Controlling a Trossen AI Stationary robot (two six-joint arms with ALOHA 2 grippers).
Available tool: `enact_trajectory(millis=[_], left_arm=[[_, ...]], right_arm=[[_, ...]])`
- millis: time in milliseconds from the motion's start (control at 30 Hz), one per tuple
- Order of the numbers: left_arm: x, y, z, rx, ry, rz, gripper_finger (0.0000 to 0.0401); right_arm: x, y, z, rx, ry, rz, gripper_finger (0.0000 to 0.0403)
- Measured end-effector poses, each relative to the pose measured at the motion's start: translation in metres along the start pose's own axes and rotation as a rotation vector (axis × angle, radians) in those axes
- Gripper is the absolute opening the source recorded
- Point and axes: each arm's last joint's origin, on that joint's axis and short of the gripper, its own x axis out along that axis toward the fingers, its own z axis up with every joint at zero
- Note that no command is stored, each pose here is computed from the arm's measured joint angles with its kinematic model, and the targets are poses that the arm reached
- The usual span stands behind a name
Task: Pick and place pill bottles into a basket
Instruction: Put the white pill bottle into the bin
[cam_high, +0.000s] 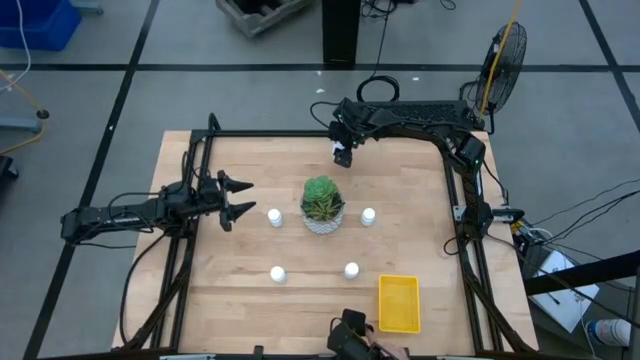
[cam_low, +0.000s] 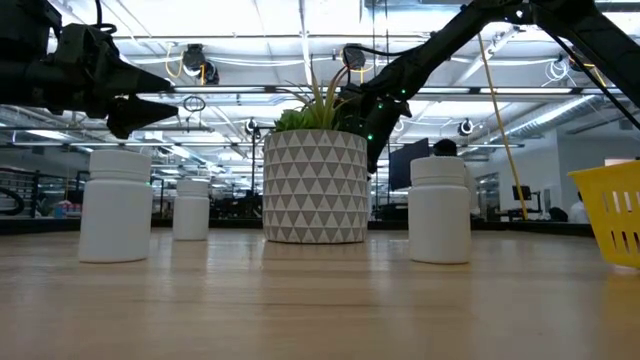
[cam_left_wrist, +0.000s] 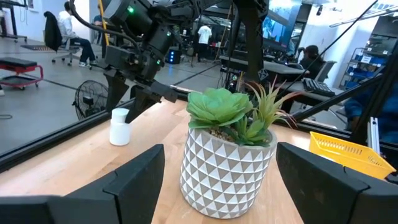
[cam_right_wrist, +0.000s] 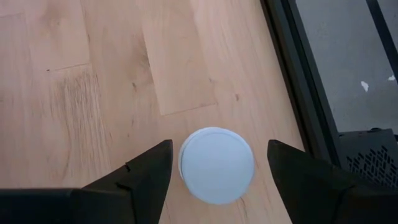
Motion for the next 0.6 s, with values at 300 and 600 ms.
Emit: enact_trajectory(millis=[300,600], left_arm=[[0.0,0.0001,-0.0005,-0.001,0.006,0.001,0.031],[0.0,0.0001,-0.0005,-0.001,0.006,0.002,0.031]], right_arm=[[0.0001,0.0002,-0.0006,0.001,0.006,0.002,0.0253],[0.0001,0.0001,-0.0003,0.001,0.002,0.002,0.0249]])
